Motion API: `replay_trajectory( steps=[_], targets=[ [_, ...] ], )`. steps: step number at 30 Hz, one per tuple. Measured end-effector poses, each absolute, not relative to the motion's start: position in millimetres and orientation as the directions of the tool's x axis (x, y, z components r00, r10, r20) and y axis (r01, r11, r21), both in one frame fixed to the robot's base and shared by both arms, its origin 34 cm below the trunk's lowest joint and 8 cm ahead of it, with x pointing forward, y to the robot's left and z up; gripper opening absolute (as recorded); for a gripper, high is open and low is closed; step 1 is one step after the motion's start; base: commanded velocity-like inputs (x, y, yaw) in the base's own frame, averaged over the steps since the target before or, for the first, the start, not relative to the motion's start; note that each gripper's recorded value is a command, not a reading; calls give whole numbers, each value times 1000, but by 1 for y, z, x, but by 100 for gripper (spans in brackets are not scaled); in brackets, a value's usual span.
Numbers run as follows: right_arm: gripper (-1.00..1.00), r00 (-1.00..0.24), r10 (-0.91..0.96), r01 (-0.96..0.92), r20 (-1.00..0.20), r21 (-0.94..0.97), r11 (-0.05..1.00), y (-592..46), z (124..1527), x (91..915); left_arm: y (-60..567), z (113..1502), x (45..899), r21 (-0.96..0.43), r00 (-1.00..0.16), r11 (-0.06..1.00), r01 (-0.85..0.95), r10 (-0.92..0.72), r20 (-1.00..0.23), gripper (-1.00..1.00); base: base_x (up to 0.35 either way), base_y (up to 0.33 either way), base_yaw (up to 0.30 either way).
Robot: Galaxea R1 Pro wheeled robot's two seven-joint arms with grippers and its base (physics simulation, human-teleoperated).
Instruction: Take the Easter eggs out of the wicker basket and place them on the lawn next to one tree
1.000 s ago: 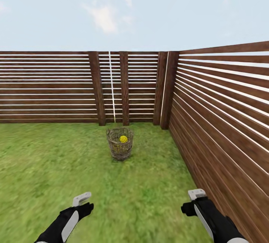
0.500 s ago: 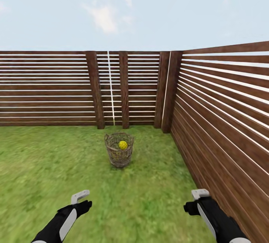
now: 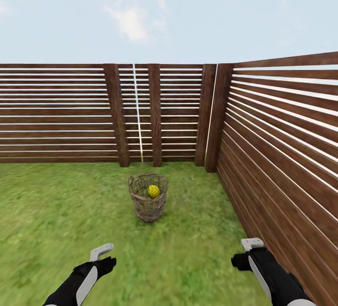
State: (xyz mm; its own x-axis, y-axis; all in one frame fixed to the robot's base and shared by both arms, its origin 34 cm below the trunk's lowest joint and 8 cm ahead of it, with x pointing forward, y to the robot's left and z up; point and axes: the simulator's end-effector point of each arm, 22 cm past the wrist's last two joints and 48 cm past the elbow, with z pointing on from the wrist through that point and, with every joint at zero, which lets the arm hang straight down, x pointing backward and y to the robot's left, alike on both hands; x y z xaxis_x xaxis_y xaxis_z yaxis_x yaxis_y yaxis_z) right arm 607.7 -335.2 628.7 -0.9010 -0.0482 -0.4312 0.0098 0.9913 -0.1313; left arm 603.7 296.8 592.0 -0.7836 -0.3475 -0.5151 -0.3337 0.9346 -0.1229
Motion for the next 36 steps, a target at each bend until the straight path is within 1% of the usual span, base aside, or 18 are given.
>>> replay_trajectory(
  steps=[10,18,36],
  targets=[
    [100,-901,-47,11,-432,-131,991,-336,629,608,296,592,604,-124,-784,935,-333,-348,-514,100,336,0,0],
    [100,-901,-45,13,-432,-131,991,-338,629,608,295,581,592,-115,-801,935,-335,-347,-488,100,336,0,0],
    [100,-901,-55,4,-430,-134,991,-334,629,608,297,581,592,-113,-800,934,-340,-350,-488,100,336,0,0]
  ],
)
